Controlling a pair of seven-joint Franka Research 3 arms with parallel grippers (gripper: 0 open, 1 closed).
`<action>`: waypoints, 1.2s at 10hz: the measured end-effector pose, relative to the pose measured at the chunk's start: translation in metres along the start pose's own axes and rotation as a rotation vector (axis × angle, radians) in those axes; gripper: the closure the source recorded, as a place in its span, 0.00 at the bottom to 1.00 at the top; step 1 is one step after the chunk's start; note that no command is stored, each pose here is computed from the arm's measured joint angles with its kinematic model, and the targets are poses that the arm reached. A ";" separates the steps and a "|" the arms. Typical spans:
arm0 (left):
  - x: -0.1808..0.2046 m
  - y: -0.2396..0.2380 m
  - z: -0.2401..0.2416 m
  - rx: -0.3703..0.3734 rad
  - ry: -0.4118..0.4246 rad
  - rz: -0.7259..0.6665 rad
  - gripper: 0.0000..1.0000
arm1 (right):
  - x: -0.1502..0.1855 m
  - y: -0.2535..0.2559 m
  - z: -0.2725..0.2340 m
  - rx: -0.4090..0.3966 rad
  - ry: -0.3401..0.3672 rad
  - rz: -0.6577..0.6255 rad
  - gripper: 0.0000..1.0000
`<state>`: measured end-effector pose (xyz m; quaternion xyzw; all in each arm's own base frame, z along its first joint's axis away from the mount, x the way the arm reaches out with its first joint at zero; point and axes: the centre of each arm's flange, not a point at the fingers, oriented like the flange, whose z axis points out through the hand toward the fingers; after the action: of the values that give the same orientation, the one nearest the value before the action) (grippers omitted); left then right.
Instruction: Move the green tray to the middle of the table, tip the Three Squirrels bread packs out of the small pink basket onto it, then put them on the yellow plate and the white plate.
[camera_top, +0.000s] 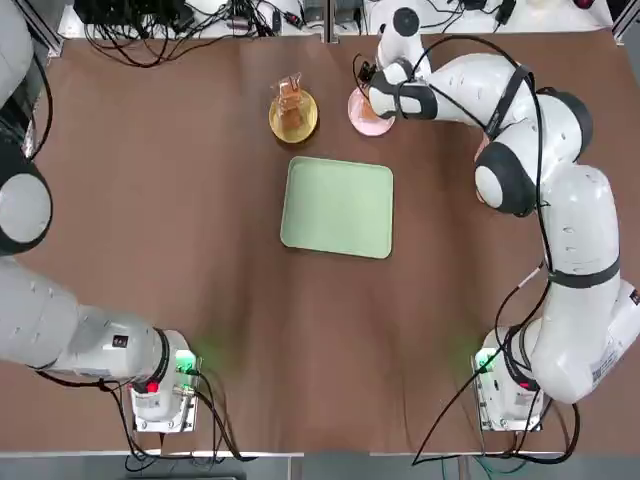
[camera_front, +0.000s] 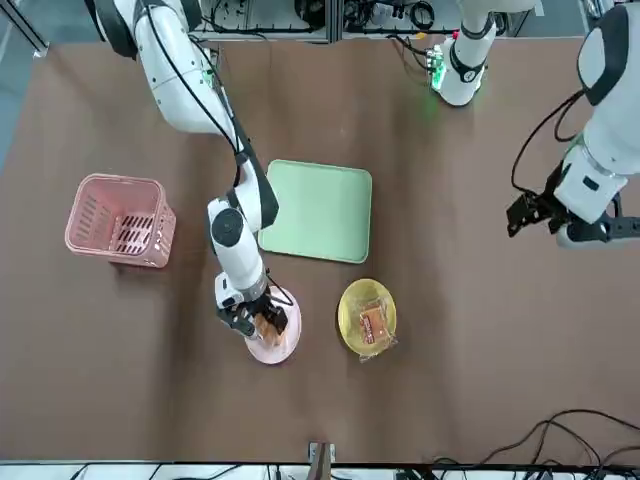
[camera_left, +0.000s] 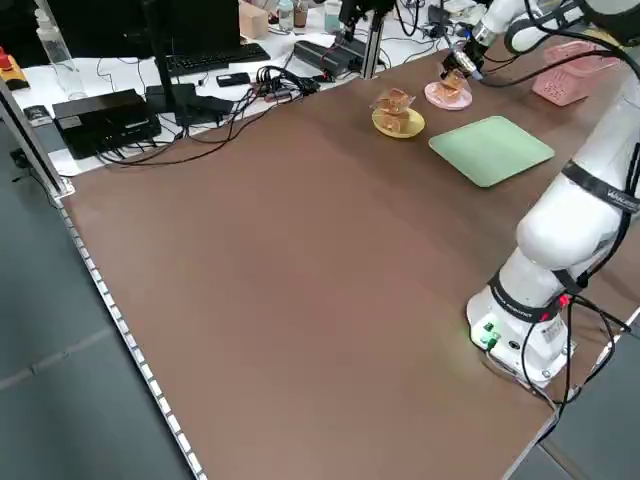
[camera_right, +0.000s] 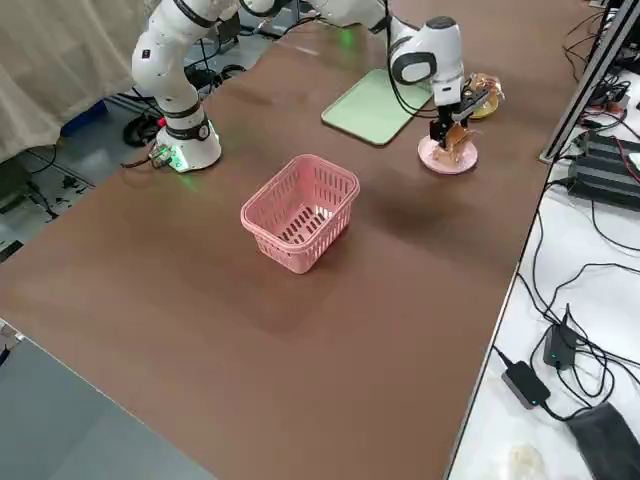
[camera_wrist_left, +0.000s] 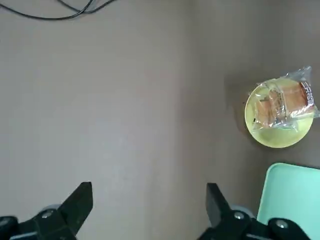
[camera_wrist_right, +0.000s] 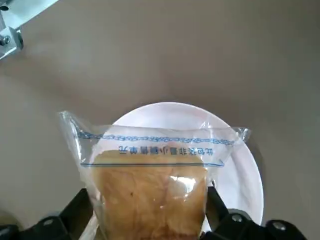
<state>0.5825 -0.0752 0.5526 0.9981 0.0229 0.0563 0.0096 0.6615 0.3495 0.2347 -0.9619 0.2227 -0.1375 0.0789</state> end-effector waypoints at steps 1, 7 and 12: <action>0.000 0.002 0.001 0.000 0.000 0.003 0.00 | -0.001 -0.001 -0.001 -0.005 -0.005 -0.002 0.01; 0.002 0.015 0.017 0.009 -0.016 0.030 0.00 | -0.003 -0.006 -0.014 -0.027 -0.031 -0.005 0.01; 0.005 0.020 0.015 0.006 -0.007 0.037 0.00 | 0.001 -0.009 -0.030 -0.040 -0.044 -0.003 0.01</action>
<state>0.5896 -0.0949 0.5385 0.9986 0.0044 0.0528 0.0058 0.6572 0.3543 0.2656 -0.9665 0.2220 -0.1119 0.0643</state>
